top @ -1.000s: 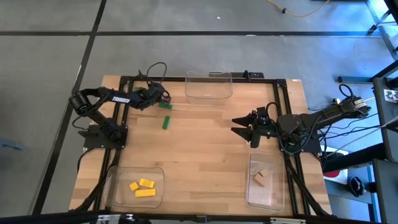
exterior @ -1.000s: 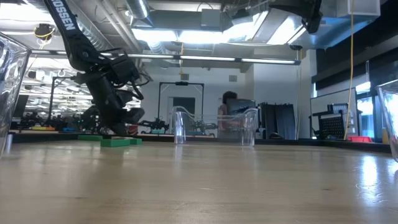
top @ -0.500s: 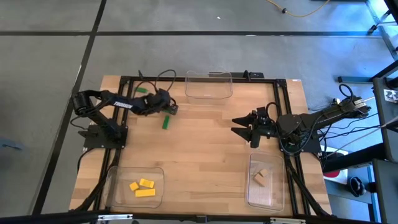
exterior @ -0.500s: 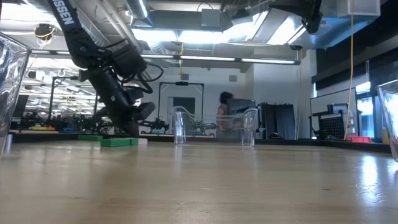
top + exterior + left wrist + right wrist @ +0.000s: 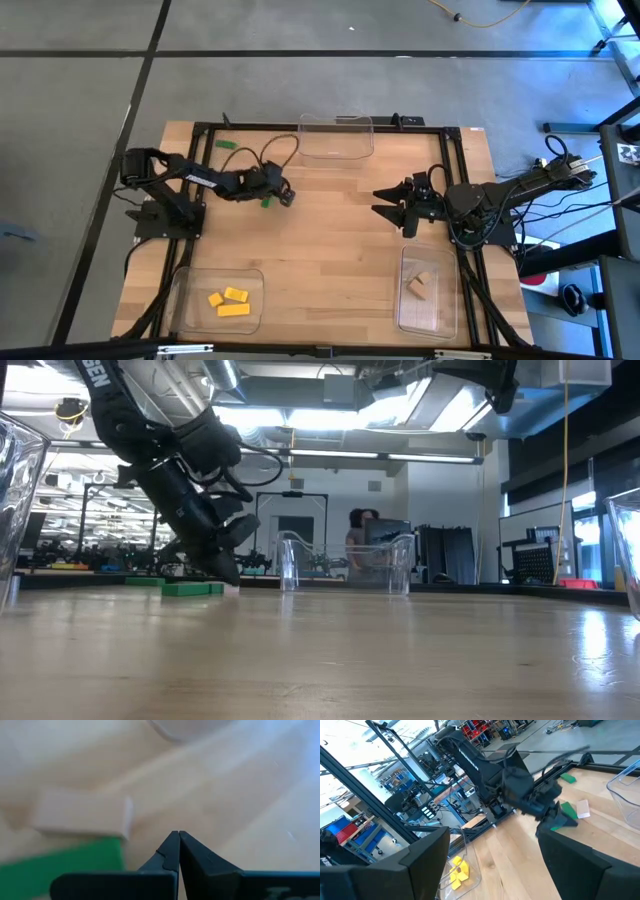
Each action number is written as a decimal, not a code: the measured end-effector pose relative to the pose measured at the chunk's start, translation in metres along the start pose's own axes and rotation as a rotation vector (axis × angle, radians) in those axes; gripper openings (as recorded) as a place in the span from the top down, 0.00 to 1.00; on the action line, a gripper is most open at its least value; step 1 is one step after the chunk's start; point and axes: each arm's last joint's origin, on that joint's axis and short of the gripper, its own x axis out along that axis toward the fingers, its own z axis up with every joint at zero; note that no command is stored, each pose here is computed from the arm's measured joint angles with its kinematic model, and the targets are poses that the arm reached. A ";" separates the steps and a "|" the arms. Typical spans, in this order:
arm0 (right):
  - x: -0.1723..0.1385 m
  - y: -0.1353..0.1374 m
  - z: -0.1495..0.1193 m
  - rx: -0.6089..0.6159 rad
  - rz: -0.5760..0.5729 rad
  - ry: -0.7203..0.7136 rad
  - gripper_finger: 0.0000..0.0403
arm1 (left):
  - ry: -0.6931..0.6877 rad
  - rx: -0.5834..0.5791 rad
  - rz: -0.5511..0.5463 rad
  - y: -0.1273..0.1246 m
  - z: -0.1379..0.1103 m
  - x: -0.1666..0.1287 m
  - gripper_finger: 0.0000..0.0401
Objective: Sort & place blocks by color
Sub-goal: Put the light brown block into bottom right transparent the bin
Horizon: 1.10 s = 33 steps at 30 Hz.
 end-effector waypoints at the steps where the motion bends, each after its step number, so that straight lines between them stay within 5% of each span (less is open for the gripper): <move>1: 0.000 0.000 0.000 0.000 0.000 -0.001 0.24 | 0.011 -0.003 -0.008 -0.003 -0.004 0.000 1.00; 5: 0.000 0.000 0.000 0.000 0.000 0.000 0.24 | 0.024 -0.003 -0.042 -0.013 -0.009 -0.002 1.00; 12: 0.000 0.000 0.000 0.004 0.000 0.000 0.24 | -0.171 -0.157 0.090 0.003 0.035 -0.014 1.00; 18: 0.000 0.000 0.000 0.004 0.000 -0.001 0.24 | -0.018 -0.238 0.194 0.027 0.025 0.004 1.00; 26: 0.000 -0.001 0.000 0.002 -0.019 -0.016 0.24 | -0.028 -0.252 0.171 0.025 0.022 0.016 1.00; 33: 0.000 -0.001 0.000 0.001 -0.021 -0.017 0.24 | -0.001 -0.186 0.025 0.002 0.013 0.014 1.00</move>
